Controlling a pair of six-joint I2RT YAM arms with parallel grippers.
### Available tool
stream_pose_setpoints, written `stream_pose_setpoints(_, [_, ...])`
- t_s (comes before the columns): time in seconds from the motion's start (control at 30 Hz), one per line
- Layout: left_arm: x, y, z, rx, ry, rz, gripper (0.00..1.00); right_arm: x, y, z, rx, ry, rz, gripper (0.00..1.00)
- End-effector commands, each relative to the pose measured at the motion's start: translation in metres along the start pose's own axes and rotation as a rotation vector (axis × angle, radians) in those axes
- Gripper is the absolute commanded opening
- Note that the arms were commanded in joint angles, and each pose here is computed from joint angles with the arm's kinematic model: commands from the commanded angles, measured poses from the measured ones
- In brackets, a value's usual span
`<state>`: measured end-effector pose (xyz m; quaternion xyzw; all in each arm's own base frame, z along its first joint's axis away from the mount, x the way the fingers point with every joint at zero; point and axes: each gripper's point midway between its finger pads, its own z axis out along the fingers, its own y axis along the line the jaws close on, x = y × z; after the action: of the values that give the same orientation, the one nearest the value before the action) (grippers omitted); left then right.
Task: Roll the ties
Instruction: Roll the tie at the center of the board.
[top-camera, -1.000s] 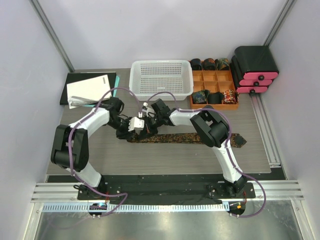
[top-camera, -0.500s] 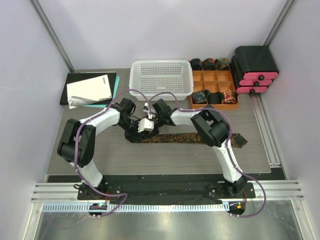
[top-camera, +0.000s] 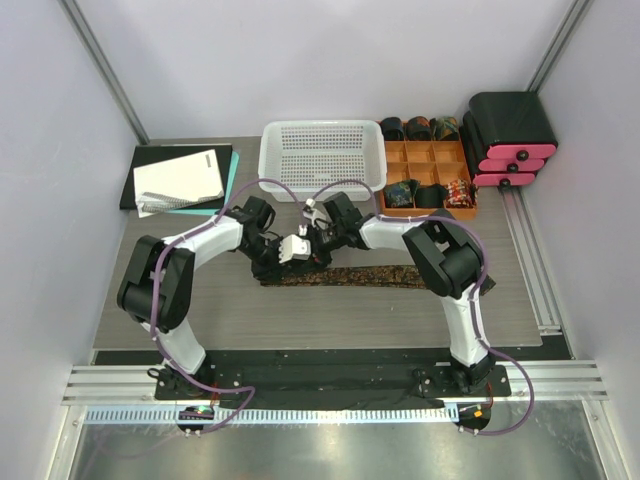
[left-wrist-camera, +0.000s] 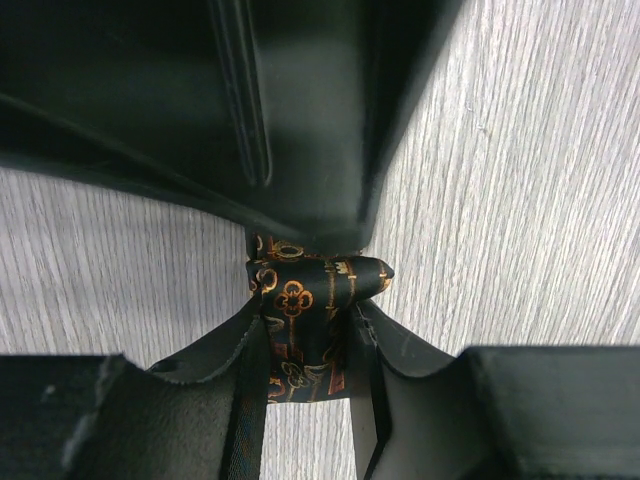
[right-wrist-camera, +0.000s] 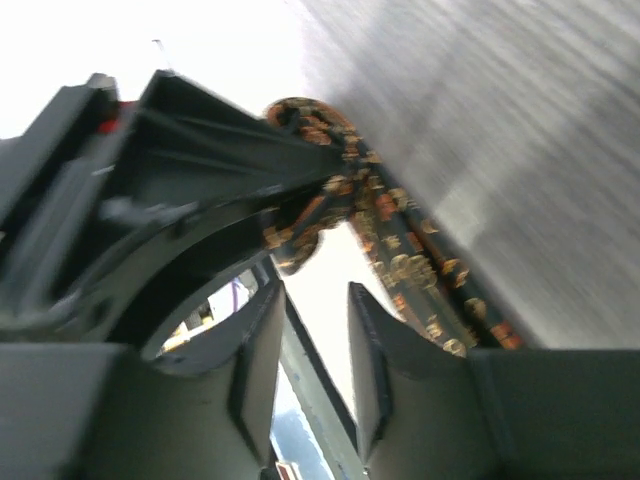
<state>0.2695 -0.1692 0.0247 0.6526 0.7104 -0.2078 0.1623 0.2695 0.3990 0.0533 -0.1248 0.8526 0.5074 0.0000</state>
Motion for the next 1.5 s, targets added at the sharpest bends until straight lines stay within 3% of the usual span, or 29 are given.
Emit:
stream_pose_setpoints(0.0, [0.008,0.004,0.006,-0.001,0.037,-0.006,0.33,-0.014,0.041,-0.014,-0.100,-0.075,-0.076,0.43])
stream_pose_setpoints(0.43, [0.007,0.005,0.007,0.010,0.041,-0.004,0.34,-0.017,0.013,0.019,-0.042,-0.060,-0.064,0.44])
stream_pose_setpoints(0.53, [0.006,0.006,0.006,0.007,0.040,-0.003,0.34,-0.017,0.011,0.023,-0.032,-0.060,-0.063,0.35])
stream_pose_setpoints(0.57, [0.007,0.006,0.006,0.008,0.042,-0.002,0.34,-0.019,0.007,0.023,-0.015,-0.070,-0.067,0.24])
stream_pose_setpoints(0.67, [0.007,0.005,0.002,0.002,0.038,-0.001,0.42,-0.015,-0.007,0.018,0.035,-0.059,-0.039,0.06])
stream_pose_setpoints(0.73, [0.006,0.007,-0.006,-0.017,0.014,0.000,0.52,-0.013,-0.017,0.013,0.060,-0.056,-0.024,0.02])
stream_pose_setpoints(0.83, [0.003,0.009,-0.016,-0.033,-0.037,0.019,0.66,-0.006,-0.027,0.010,0.096,-0.034,0.000,0.01])
stream_pose_setpoints(1.07, [-0.001,0.013,-0.024,-0.071,-0.077,0.057,0.72,-0.003,-0.042,0.011,0.143,-0.004,0.006,0.01])
stream_pose_setpoints(1.3, [-0.010,0.007,-0.016,-0.028,-0.096,0.070,0.70,-0.002,-0.048,0.014,0.163,0.008,0.019,0.01])
stream_pose_setpoints(1.47, [-0.015,0.001,-0.014,0.006,-0.089,0.070,0.49,0.000,-0.051,0.015,0.170,0.009,0.028,0.01])
